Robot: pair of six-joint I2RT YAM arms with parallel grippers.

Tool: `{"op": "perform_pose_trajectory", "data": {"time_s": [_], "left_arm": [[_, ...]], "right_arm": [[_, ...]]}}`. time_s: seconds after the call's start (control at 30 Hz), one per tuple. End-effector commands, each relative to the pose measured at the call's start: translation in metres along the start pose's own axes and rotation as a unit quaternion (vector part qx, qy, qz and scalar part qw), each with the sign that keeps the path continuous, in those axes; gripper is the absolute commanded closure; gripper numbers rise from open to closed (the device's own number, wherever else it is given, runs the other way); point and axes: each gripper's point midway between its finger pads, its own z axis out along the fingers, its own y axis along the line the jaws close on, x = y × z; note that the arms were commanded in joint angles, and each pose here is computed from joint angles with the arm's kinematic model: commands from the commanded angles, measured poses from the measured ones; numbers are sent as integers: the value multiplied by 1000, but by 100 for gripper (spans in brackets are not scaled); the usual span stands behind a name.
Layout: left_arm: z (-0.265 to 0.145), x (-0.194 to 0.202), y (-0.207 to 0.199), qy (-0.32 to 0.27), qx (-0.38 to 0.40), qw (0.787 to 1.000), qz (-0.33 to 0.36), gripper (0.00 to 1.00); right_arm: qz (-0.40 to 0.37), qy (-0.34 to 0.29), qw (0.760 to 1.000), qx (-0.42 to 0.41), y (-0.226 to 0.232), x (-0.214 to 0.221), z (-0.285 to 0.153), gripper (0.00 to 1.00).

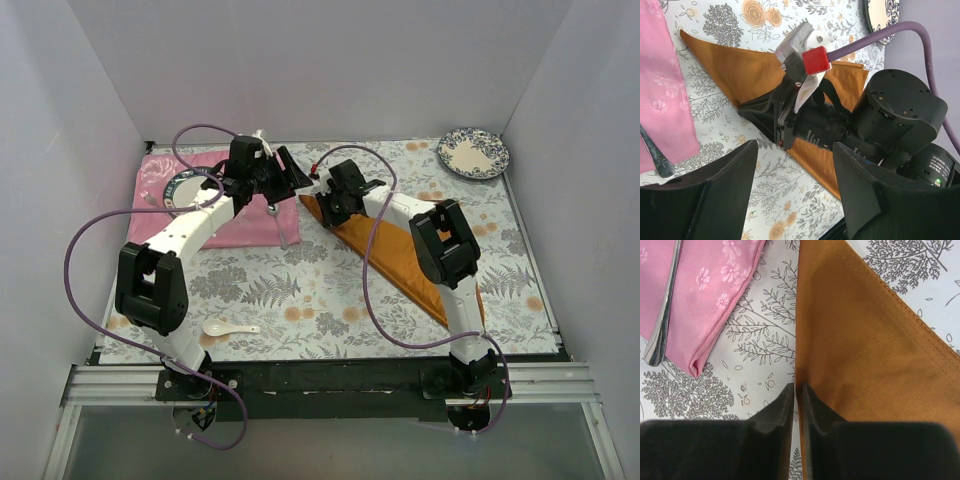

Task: Fold the napkin, place the utensils inside, and roll it up
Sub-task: Fold the napkin

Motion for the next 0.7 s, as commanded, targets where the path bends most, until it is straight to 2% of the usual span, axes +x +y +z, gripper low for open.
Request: {"op": "perform_pose_trajectory", "data": {"time_s": [0.0, 0.03, 0.1, 0.17, 0.2, 0.23, 0.27, 0.3, 0.33, 0.37, 0.43, 0.47, 0.5, 0.57, 0.67], "left_arm": [[1, -6, -10, -15, 31, 999, -10, 40], [9, -2, -4, -8, 27, 999, -16, 41], [17, -1, -4, -5, 36, 999, -24, 43], [31, 10, 1, 15, 44, 998, -32, 48], [38, 13, 1, 22, 51, 998, -32, 50], [43, 16, -10, 30, 65, 997, -24, 53], [57, 25, -3, 44, 58, 997, -24, 55], [64, 29, -4, 48, 58, 997, -15, 58], [72, 37, -8, 55, 59, 997, -8, 61], [85, 42, -2, 62, 52, 997, -6, 67], [98, 50, 0, 67, 47, 997, -6, 74], [103, 48, 0, 64, 46, 997, -4, 79], [114, 55, 10, 71, 35, 997, -7, 80], [123, 56, 18, 72, 23, 997, -4, 80], [138, 59, 30, 79, 6, 997, 6, 80]], "right_arm": [[56, -32, 998, 0, -7, -30, -35, 71], [67, -31, 997, 8, -11, -30, -42, 58], [98, -24, 994, 32, -23, -25, -68, 52], [135, 2, 989, 55, -34, 3, -84, 47], [155, -7, 984, 83, -48, 5, -110, 46], [171, -5, 980, 97, -53, 14, -122, 46], [194, 25, 974, 112, -58, 48, -127, 46], [218, 5, 967, 131, -67, 50, -153, 46], [240, 24, 958, 156, -73, 72, -164, 46], [268, 49, 944, 187, -85, 106, -174, 48], [304, 54, 925, 220, -88, 133, -206, 51], [337, 75, 908, 238, -94, 166, -215, 53], [360, 52, 897, 251, -95, 170, -232, 55], [402, 44, 872, 275, -103, 197, -250, 58], [432, 31, 849, 303, -100, 228, -270, 60]]}}
